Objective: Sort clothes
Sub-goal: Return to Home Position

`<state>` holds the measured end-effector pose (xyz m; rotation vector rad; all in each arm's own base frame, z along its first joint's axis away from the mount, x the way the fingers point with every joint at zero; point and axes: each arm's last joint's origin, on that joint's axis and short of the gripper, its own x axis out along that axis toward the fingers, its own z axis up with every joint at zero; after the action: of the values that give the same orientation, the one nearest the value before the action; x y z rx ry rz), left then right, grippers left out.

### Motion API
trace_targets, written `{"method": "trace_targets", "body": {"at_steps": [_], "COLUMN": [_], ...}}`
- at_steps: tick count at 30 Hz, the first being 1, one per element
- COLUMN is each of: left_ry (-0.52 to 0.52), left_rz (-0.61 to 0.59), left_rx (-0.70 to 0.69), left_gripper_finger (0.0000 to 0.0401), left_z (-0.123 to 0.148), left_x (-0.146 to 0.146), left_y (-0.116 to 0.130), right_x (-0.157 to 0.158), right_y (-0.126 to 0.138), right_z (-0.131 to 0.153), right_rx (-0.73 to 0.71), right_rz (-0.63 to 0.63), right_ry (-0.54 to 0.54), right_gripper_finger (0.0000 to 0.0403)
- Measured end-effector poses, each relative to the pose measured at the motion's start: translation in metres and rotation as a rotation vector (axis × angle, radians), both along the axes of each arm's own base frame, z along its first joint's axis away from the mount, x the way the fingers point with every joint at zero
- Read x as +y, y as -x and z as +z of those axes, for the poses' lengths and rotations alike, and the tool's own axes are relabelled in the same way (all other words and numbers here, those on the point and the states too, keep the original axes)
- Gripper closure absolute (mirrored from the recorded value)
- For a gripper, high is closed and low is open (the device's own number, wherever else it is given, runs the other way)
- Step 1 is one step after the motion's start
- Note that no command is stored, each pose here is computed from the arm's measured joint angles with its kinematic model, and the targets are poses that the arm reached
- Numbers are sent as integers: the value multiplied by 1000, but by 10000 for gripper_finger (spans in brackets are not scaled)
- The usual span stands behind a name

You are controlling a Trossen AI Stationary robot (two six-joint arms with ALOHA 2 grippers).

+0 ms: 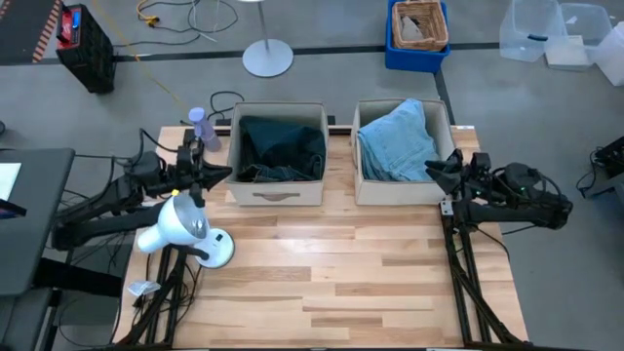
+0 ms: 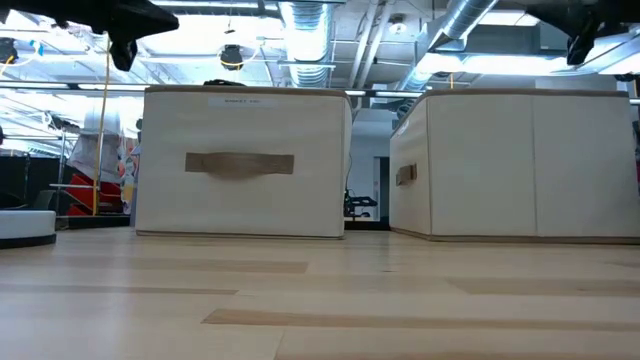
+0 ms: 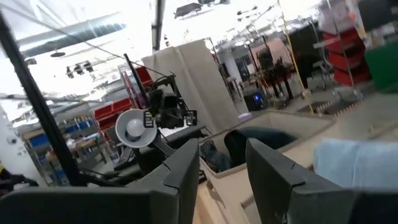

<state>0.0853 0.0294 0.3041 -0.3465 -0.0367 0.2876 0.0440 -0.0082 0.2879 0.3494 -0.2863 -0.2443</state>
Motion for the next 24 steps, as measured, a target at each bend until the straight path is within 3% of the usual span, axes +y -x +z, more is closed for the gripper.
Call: {"method": "trace_targets", "body": {"at_steps": [8,13,24], "left_ry": [8,58,2], "left_rz": [2,13,120], "left_rx": [-6,2,19], "left_gripper_finger": [322,281,242], "left_z": [1,-1,0], "left_x": [3,5,13], "left_y": [-8,-12,-24], "right_x": [3,5,9], "right_y": [2,1,1], "right_z": [8,6,6], "right_rx": [-48,-25,-35], "right_rz": [21,73,173], "right_ry": [172,193,203], "right_gripper_finger": [330,392,400]}}
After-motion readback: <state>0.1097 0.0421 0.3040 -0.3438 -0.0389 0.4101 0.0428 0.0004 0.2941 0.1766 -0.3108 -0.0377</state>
